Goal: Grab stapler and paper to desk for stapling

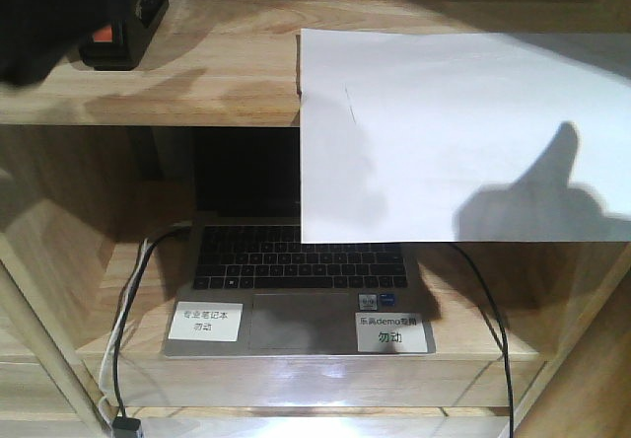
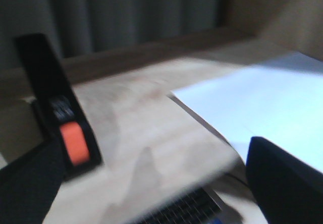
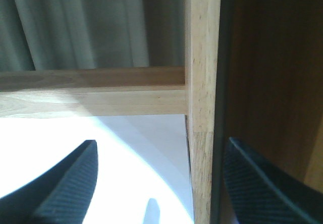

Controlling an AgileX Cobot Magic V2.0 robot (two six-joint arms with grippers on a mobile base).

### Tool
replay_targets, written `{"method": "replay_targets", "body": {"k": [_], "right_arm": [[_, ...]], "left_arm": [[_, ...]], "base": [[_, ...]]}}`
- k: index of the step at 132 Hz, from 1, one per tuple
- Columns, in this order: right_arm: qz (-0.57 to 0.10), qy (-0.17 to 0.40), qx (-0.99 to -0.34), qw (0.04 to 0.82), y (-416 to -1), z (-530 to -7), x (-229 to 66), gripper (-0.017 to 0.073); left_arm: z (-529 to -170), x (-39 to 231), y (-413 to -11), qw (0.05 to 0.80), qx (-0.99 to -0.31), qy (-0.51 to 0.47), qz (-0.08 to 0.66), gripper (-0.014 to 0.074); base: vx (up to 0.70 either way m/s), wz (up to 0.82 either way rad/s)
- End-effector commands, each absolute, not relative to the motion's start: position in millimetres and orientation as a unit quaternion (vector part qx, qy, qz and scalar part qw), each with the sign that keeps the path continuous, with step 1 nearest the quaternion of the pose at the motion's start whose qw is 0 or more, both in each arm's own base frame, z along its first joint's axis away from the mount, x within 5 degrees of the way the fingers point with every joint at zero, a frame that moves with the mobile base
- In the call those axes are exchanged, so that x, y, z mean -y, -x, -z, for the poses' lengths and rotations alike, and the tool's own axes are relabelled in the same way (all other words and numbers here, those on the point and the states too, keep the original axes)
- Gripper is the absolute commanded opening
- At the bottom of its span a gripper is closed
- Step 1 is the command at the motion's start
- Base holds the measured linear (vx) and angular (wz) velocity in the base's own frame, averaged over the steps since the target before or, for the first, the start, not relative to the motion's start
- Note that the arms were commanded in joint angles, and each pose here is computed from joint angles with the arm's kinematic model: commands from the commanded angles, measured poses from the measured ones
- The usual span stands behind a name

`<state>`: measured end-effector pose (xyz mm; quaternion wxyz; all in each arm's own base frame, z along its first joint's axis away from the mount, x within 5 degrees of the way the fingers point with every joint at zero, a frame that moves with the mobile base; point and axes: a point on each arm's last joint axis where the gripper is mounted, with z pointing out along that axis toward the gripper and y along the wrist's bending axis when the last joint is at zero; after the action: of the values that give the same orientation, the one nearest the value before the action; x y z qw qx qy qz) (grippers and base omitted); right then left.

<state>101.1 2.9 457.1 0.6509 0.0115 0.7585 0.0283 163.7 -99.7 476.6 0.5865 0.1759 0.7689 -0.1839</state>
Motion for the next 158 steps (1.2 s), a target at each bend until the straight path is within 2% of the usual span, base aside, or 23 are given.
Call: {"method": "replay_targets", "body": {"k": [1, 48, 75, 91, 124, 158], "right_arm": [[-0.022, -0.01, -0.729, 0.684, -101.4, -470.3, -1.8, 0.0491], [-0.022, -0.01, -0.729, 0.684, -101.4, -470.3, -1.8, 0.0491], [-0.022, -0.01, -0.729, 0.684, -101.4, -470.3, -1.8, 0.0491], [-0.022, -0.01, -0.729, 0.684, -101.4, -470.3, -1.8, 0.0491], [-0.022, -0.01, -0.728, 0.685, -101.5, -470.5, -1.8, 0.0491], [-0.022, -0.01, -0.728, 0.685, -101.5, -470.5, -1.8, 0.0491]], "left_arm": [[-503.0, 104.0, -174.6, 0.622, -0.744, -0.147, 0.193, 0.0681], [-524.5, 129.5, -238.7, 0.566, -0.808, -0.098, 0.133, 0.0677], [-532.5, 128.4, -267.2, 0.536, -0.838, -0.047, 0.091, 0.0665], [-528.0, 122.9, -284.1, 0.513, -0.855, -0.023, 0.074, 0.0652], [-503.1, 125.5, -315.6, 0.465, -0.88, -0.009, 0.098, 0.0623], [-495.3, 128.7, -323.1, 0.456, -0.885, -0.019, 0.089, 0.0583]], "base": [[0.0, 0.0], [0.0, 0.0], [0.0, 0.0], [0.0, 0.0], [0.0, 0.0], [0.0, 0.0]]}}
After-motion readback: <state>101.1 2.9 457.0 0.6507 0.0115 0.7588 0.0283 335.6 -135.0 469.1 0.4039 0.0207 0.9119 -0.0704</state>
